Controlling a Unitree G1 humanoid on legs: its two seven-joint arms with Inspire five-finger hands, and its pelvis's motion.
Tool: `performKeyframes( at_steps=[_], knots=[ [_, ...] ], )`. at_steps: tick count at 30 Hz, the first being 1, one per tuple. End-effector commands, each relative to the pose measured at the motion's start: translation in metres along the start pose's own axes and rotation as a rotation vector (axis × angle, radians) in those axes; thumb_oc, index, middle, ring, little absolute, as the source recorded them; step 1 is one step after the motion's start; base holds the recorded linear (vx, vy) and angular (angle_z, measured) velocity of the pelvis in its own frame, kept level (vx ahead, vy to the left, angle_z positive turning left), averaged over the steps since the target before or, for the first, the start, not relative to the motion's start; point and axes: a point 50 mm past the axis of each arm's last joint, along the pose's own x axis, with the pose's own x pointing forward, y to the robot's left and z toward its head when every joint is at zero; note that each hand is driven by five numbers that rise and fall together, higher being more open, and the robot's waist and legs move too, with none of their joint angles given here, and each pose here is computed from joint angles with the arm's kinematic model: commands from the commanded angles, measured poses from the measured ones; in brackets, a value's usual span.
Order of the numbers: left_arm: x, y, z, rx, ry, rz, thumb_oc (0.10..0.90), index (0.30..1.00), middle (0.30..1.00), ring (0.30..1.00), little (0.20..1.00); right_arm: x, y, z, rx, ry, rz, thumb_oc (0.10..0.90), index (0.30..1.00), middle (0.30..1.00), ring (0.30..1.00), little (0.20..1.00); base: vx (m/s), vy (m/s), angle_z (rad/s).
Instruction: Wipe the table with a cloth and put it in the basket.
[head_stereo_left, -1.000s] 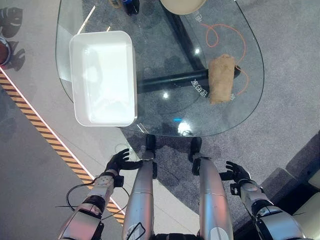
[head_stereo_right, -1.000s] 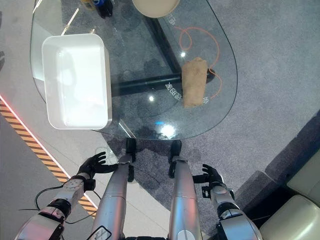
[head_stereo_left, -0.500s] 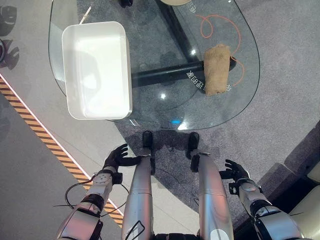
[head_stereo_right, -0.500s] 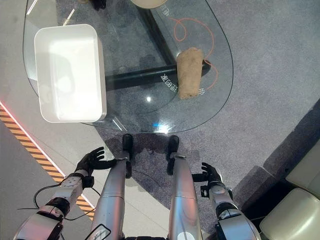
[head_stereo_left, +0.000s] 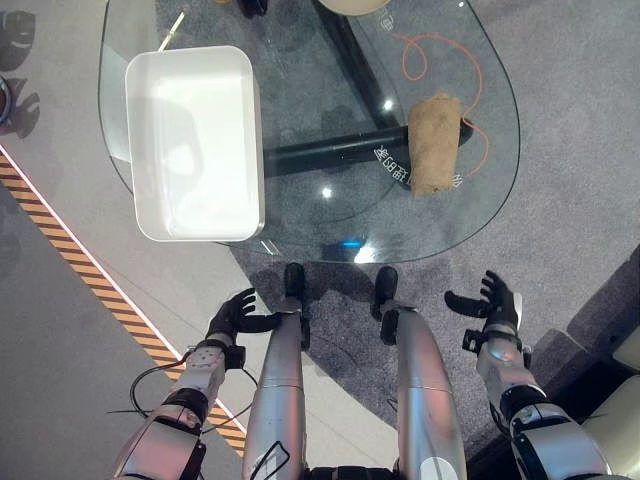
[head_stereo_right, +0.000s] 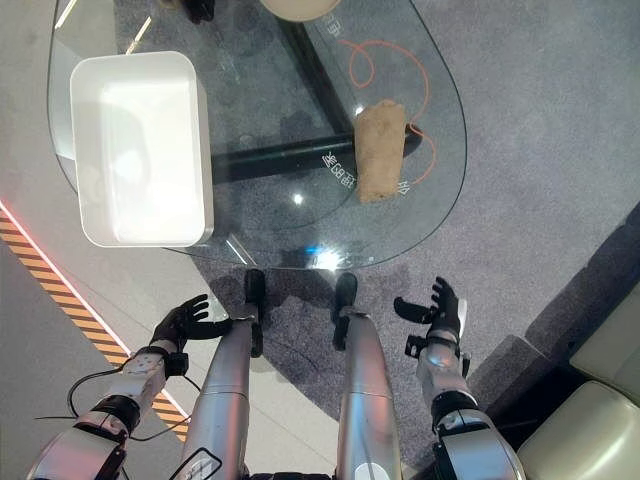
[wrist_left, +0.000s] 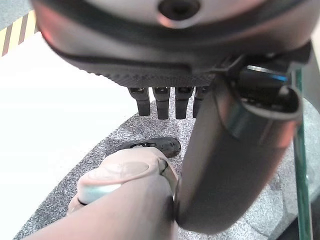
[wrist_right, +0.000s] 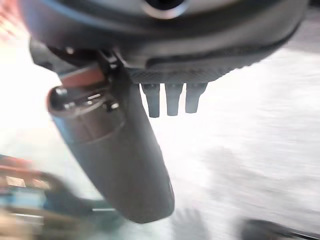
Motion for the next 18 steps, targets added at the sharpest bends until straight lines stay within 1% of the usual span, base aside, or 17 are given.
performKeyframes(
  at_steps=[1, 2, 3, 5, 7, 8, 12, 18],
  knots=[
    [-0.024, 0.012, -0.062, 0.035, 0.188, 0.047, 0.800, 0.900, 0.900, 0.900, 0.900, 0.007, -0.039, 0.020, -0.043, -0.134, -0.186, 0.800, 0.900, 0.900, 0.900, 0.900, 0.00, 0.042, 0.02],
    [-0.024, 0.012, -0.062, 0.030, 0.185, 0.047, 0.800, 0.900, 0.900, 0.900, 0.900, 0.009, -0.030, 0.050, -0.028, -0.252, -0.200, 0.800, 0.900, 0.900, 0.900, 0.900, 0.00, 0.030, 0.01],
    [-0.025, 0.012, -0.062, 0.029, 0.185, 0.047, 0.800, 0.900, 0.900, 0.900, 0.900, 0.010, -0.029, 0.056, -0.022, -0.269, -0.202, 0.800, 0.900, 0.900, 0.900, 0.900, 0.00, 0.045, 0.02],
    [-0.025, 0.010, -0.063, 0.025, 0.188, 0.043, 0.800, 0.900, 0.900, 0.900, 0.900, 0.007, -0.020, 0.081, -0.002, -0.382, -0.191, 0.800, 0.900, 0.900, 0.900, 0.900, 0.00, 0.033, 0.02],
    [-0.025, 0.008, -0.064, 0.023, 0.188, 0.041, 0.800, 0.900, 0.900, 0.900, 0.900, 0.003, -0.012, 0.096, 0.005, -0.441, -0.175, 0.800, 0.900, 0.900, 0.900, 0.900, 0.00, 0.036, 0.04],
    [-0.025, 0.005, -0.064, 0.020, 0.189, 0.038, 0.800, 0.900, 0.900, 0.900, 0.900, -0.001, -0.004, 0.113, 0.013, -0.502, -0.157, 0.800, 0.900, 0.900, 0.900, 0.900, 0.00, 0.050, 0.04],
    [-0.024, 0.003, -0.064, 0.015, 0.186, 0.037, 0.800, 0.900, 0.900, 0.900, 0.900, -0.011, 0.011, 0.145, 0.053, -0.613, -0.123, 0.800, 0.900, 0.900, 0.900, 0.900, 0.00, 0.040, 0.00],
    [-0.023, -0.002, -0.062, 0.011, 0.187, 0.026, 0.800, 0.900, 0.900, 0.900, 0.900, -0.022, 0.025, 0.173, 0.098, -0.702, -0.099, 0.800, 0.900, 0.900, 0.900, 0.900, 0.00, 0.013, 0.01]
  ],
)
